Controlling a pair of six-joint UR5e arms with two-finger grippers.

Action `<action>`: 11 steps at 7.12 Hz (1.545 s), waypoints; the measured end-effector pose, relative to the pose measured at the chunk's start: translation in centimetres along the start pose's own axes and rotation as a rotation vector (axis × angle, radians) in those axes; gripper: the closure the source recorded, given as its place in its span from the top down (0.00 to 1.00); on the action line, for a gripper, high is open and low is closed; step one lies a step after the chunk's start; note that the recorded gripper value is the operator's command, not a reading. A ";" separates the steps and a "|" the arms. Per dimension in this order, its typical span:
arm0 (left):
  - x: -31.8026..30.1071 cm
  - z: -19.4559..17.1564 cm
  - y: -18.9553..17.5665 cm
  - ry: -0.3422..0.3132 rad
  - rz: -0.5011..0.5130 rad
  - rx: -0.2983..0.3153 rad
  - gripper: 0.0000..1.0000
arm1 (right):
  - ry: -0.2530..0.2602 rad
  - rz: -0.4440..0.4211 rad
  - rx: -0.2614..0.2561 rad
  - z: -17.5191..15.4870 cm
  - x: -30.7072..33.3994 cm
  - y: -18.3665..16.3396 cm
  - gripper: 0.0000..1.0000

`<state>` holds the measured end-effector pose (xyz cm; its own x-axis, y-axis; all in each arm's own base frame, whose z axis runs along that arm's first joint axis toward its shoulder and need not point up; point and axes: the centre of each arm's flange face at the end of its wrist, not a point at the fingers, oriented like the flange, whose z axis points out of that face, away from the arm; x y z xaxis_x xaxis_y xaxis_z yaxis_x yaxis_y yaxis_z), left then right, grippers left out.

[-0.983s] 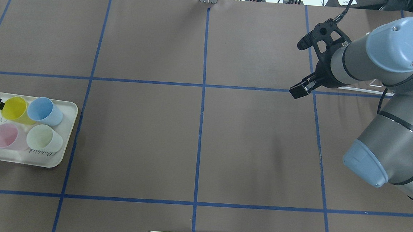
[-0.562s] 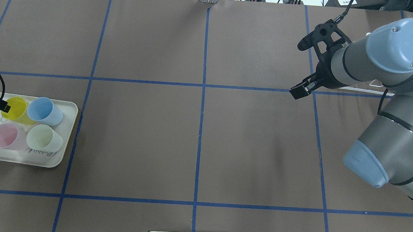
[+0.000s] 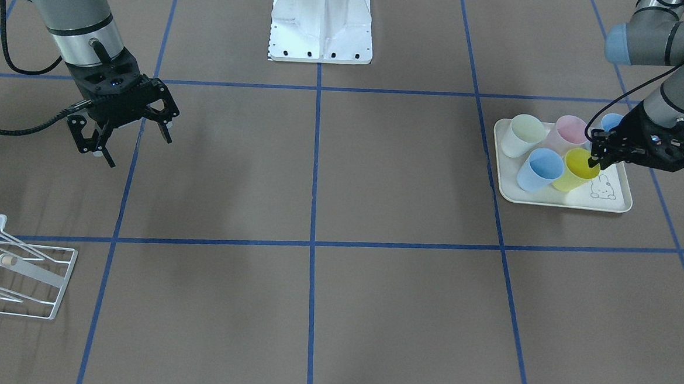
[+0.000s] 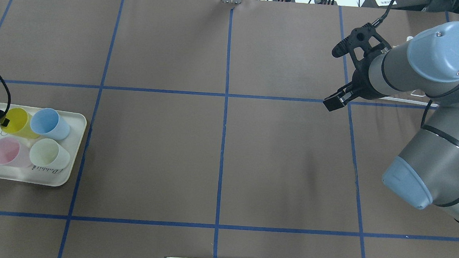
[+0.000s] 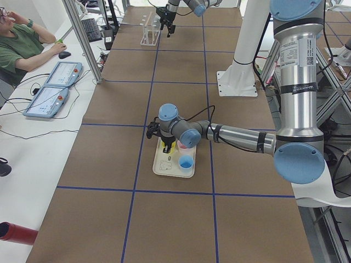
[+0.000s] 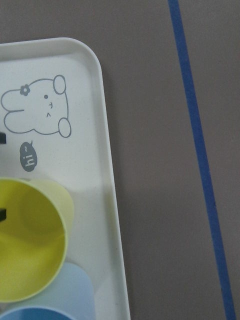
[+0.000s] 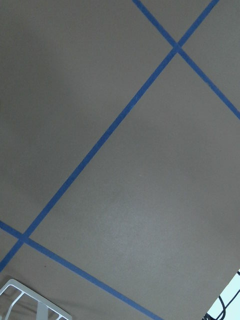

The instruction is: Transfer IKEA cup to right arm and place on rack

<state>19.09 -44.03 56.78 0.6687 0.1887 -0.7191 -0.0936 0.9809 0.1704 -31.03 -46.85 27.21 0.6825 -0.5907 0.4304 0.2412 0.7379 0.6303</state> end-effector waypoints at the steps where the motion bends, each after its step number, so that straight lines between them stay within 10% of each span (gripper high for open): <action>1: 0.0 0.0 0.0 0.002 -0.003 -0.005 0.00 | 0.000 0.000 0.001 0.0 0.0 0.0 1.00; 11: 4.6 -16.9 -8.9 0.110 -0.310 0.058 0.00 | -0.066 -0.047 0.109 -3.3 -4.2 -4.6 1.00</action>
<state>10.56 -51.15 40.59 0.5747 -0.1108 -0.8108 0.1460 0.9888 -0.0317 -32.77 -46.72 20.40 0.6241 -0.6471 0.4380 0.1932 0.6709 0.7160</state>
